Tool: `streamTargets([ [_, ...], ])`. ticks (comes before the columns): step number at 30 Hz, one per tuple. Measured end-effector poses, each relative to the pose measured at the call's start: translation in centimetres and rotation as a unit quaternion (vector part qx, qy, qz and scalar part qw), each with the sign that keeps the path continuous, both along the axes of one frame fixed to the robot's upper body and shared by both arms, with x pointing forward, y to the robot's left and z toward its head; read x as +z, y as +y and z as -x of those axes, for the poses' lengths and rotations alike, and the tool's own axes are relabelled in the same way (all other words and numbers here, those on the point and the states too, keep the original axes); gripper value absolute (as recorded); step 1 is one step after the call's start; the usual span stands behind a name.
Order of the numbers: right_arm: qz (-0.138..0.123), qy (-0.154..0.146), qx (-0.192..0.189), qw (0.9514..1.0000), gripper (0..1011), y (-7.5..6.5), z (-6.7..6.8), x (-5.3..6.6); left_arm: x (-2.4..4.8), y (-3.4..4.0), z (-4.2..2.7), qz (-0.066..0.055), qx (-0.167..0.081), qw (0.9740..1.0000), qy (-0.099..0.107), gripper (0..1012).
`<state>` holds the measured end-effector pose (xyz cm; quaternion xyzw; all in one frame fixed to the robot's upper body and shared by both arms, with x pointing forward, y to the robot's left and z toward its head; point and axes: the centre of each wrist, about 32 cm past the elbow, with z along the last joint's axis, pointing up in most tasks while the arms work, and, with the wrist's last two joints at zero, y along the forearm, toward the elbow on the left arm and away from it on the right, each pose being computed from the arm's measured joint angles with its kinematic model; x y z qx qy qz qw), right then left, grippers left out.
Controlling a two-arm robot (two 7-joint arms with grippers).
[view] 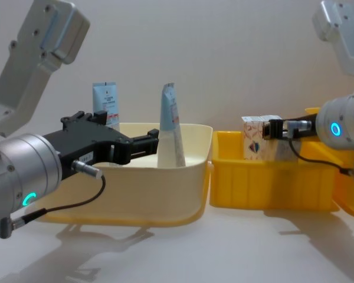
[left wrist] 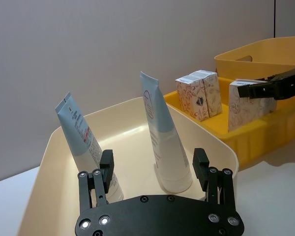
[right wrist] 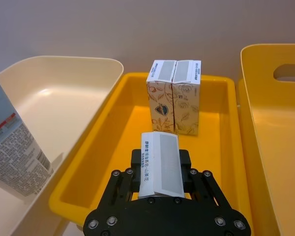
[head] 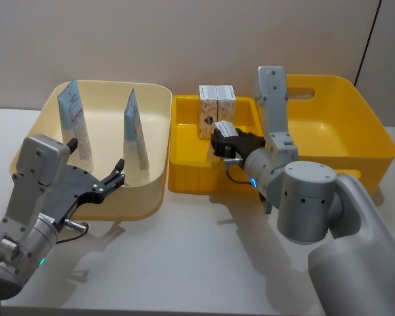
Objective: Bimanual collaborative sorting of washing and personal care products
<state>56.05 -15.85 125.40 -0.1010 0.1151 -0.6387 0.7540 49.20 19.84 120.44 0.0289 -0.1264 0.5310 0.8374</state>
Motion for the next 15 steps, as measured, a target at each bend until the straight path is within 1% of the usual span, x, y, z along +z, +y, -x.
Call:
streamTargets([
  [5, -0.006, -0.019, 0.002, 0.9998, 431, 0.0, 0.1, 0.2, 0.0, 0.0, 0.0, 0.0, 0.0, 1.0, 0.0, 1003],
  [8, -0.01, -0.035, 0.005, 0.9993, 431, 0.0, 0.2, 0.5, 0.0, 0.0, 0.0, 0.0, 0.0, 1.0, 0.0, 1003],
  [14, -0.019, -0.073, 0.01, 0.9971, 431, 0.0, 0.3, 1.7, 0.0, 0.0, 0.0, 0.0, 0.0, 1.0, 0.0, 1003],
  [15, -0.021, -0.083, 0.011, 0.9962, 431, 0.0, 0.3, 2.1, 0.0, 0.0, 0.0, 0.0, 0.0, 1.0, 0.0, 1003],
])
